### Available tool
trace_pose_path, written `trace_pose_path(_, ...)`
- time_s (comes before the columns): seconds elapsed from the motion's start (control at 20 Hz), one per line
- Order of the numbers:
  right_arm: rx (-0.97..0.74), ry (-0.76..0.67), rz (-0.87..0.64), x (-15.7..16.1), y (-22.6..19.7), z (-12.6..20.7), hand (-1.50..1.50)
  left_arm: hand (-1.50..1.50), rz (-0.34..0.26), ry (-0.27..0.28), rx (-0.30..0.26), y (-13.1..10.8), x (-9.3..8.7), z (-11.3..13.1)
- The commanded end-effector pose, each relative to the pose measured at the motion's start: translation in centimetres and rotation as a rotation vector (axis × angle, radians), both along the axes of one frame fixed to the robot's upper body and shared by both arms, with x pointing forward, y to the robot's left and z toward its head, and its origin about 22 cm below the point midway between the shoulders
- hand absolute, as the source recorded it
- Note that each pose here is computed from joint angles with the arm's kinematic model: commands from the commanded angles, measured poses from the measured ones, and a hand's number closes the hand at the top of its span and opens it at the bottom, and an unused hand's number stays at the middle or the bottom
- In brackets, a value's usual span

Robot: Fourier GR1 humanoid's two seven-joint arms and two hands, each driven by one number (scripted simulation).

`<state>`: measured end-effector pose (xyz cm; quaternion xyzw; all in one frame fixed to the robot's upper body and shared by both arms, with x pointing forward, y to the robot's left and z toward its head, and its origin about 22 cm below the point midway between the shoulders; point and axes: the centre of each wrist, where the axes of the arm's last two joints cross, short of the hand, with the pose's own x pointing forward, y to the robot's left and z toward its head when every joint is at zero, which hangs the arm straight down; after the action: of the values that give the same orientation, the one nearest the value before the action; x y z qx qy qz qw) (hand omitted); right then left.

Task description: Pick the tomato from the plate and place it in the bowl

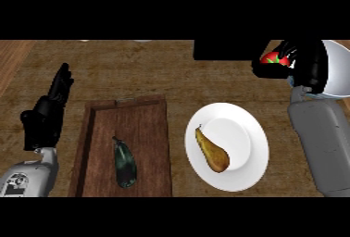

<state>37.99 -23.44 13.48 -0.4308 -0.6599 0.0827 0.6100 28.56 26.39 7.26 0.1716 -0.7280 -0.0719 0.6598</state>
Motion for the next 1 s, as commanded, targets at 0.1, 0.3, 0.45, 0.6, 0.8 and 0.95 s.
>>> trace_pose_path(0.1,0.041,-0.108,-0.091,1.6,-7.7,-0.9,1.50,0.00,-0.005,-0.011,0.000,-0.5,1.3,0.9)
trace_pose_path(0.3,-0.108,-0.075,-0.178,1.8,-12.5,-2.1,1.50,0.00,-0.015,-0.006,0.000,-0.1,0.0,0.3)
trace_pose_path(0.45,-0.206,-0.033,-0.237,2.0,-15.2,-2.6,1.50,0.00,-0.049,-0.019,0.008,-0.9,1.3,2.3)
trace_pose_path(0.6,-0.293,-0.008,-0.282,1.4,-16.6,-4.4,1.50,0.00,-0.025,-0.010,0.001,-1.1,0.8,2.0)
trace_pose_path(0.8,-0.303,0.014,-0.361,0.7,-19.8,-4.3,1.50,0.00,-0.067,-0.041,0.016,-0.8,0.7,2.7)
trace_pose_path(0.95,-0.312,0.031,-0.377,0.5,-19.8,-5.3,1.50,0.00,-0.071,-0.029,0.020,-1.7,1.1,1.1)
